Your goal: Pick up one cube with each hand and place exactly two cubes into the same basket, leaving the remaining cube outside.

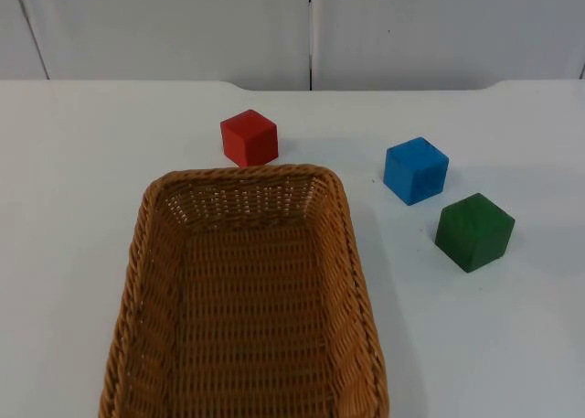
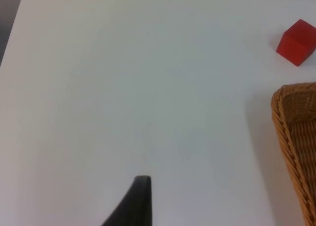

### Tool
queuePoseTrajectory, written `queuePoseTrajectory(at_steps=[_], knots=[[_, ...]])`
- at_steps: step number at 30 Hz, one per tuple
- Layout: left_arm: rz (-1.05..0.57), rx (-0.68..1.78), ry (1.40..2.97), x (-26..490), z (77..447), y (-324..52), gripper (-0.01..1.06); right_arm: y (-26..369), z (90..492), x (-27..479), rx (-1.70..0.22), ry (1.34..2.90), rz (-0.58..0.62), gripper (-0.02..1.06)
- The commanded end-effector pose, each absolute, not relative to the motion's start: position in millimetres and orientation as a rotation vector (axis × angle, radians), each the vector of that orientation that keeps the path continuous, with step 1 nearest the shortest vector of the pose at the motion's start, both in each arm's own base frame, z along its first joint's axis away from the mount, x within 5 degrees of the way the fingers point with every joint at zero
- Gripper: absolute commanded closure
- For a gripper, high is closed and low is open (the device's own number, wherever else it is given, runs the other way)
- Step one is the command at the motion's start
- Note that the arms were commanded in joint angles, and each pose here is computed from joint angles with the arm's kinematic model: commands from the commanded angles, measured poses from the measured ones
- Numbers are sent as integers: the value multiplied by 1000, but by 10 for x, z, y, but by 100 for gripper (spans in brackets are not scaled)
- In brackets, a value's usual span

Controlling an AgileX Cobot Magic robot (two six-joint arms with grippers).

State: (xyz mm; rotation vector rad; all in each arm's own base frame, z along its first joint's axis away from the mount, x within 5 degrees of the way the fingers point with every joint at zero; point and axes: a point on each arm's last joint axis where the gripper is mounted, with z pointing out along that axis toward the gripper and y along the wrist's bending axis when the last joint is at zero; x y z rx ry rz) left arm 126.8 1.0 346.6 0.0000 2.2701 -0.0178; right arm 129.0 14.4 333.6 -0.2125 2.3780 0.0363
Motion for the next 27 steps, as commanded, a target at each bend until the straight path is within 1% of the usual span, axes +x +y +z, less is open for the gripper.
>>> queuePoseTrajectory(at_steps=[1,4,10,19,25,27], knots=[[-30,-4,2250,1345,3529,7,0,146,3337,1355,-216,2378,32,-1],[-31,-1,2263,1473,3566,11,0,156,3296,1465,-219,2417,33,-1],[-33,9,2281,1653,3593,15,0,171,3224,1635,-234,2434,27,-1],[-49,21,2292,1907,3514,11,0,191,3065,1841,-257,2506,23,-1],[-56,40,2323,2098,3395,10,0,229,2976,1969,-279,2542,57,-1],[-75,58,2336,2177,3339,-4,0,256,2964,2022,-288,2552,89,-1]])
